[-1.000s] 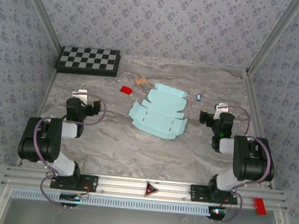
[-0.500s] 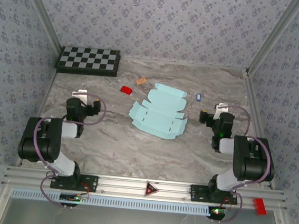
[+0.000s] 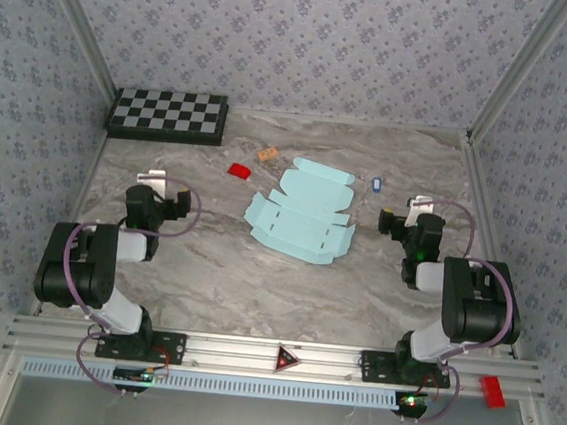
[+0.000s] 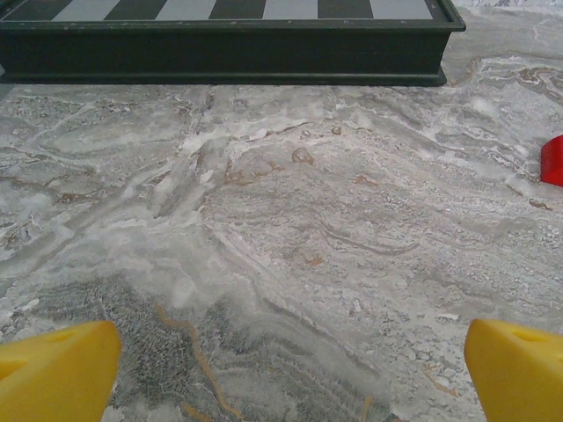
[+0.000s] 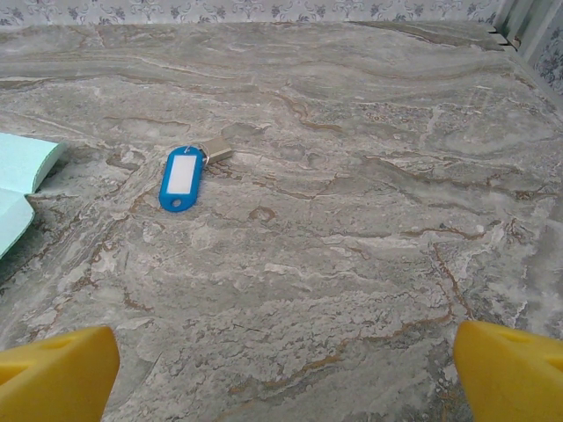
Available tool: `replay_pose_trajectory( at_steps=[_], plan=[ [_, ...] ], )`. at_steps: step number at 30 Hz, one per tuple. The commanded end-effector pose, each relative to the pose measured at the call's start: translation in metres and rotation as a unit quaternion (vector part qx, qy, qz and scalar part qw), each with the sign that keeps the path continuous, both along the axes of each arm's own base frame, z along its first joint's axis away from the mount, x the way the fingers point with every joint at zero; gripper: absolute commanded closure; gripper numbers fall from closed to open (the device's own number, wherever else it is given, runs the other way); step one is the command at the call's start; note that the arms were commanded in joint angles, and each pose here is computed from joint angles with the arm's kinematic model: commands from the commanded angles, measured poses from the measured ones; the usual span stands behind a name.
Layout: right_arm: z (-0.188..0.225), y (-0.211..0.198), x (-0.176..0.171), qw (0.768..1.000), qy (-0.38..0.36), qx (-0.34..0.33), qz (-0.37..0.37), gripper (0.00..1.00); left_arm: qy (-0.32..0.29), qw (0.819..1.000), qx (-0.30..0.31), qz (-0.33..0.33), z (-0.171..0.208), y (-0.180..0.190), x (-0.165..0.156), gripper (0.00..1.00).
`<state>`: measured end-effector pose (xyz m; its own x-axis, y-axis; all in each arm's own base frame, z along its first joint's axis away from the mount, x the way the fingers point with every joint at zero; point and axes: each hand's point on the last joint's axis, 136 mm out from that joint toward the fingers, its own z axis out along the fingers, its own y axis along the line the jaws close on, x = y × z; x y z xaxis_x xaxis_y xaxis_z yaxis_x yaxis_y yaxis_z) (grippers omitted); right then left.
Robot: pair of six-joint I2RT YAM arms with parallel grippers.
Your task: Fold the paper box
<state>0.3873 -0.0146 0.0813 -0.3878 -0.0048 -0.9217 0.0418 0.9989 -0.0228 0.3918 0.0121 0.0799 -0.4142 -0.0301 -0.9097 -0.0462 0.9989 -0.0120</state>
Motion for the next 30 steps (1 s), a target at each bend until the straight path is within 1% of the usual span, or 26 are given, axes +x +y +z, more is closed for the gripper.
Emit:
replay_pose_trajectory(
  at_steps=[1,4,8,10,12,14,16,18,19,21,25,28,29,30],
  plan=[
    [0.010,-0.012,0.000,1.000,-0.010,0.008,-0.028,0.01,-0.014,1.000,-0.005,-0.002,0.016,-0.001,0.007,0.00],
    [0.014,-0.015,-0.002,0.999,-0.023,0.014,-0.029,0.01,-0.019,1.000,-0.005,-0.002,0.017,-0.001,0.006,0.00],
    [0.030,-0.021,-0.007,0.998,-0.025,0.012,-0.049,0.01,-0.020,1.000,0.003,0.010,0.027,0.002,0.003,0.00],
    [0.037,-0.022,-0.008,0.998,-0.004,0.021,-0.055,0.01,-0.014,1.000,0.009,0.017,0.035,0.001,0.002,0.00],
    [0.043,-0.018,-0.011,0.997,0.026,0.041,-0.055,0.01,0.009,1.000,0.009,0.020,0.041,-0.002,0.001,0.00],
    [0.051,-0.009,-0.015,0.994,0.055,0.072,-0.054,0.01,0.036,0.999,-0.020,0.025,0.047,-0.010,0.000,0.00],
    [0.055,0.001,-0.020,0.991,0.079,0.089,-0.061,0.01,0.057,0.998,-0.032,-0.010,0.055,-0.030,0.001,0.01],
    [0.059,0.016,-0.023,0.988,0.095,0.106,-0.055,0.01,0.073,0.995,-0.059,-0.033,0.063,-0.050,0.001,0.02],
    [0.062,0.026,-0.025,0.987,0.102,0.114,-0.050,0.01,0.078,0.992,-0.086,-0.050,0.067,-0.064,0.002,0.04],
    [0.065,0.048,-0.028,0.984,0.116,0.129,-0.028,0.01,0.081,0.986,-0.122,-0.084,0.076,-0.090,0.005,0.13],
    [0.072,0.101,-0.036,0.981,0.123,0.146,0.034,0.01,0.121,0.972,-0.138,-0.144,0.079,-0.147,0.013,0.31],
    [0.073,0.140,-0.045,0.976,0.127,0.154,0.084,0.06,0.163,0.956,-0.152,-0.189,0.072,-0.186,0.020,0.49],
    [0.072,0.150,-0.048,0.974,0.129,0.158,0.099,0.09,0.177,0.950,-0.159,-0.201,0.068,-0.199,0.023,0.57],
    [0.070,0.159,-0.050,0.972,0.132,0.162,0.110,0.13,0.188,0.945,-0.164,-0.211,0.066,-0.209,0.026,0.63]
  ],
)
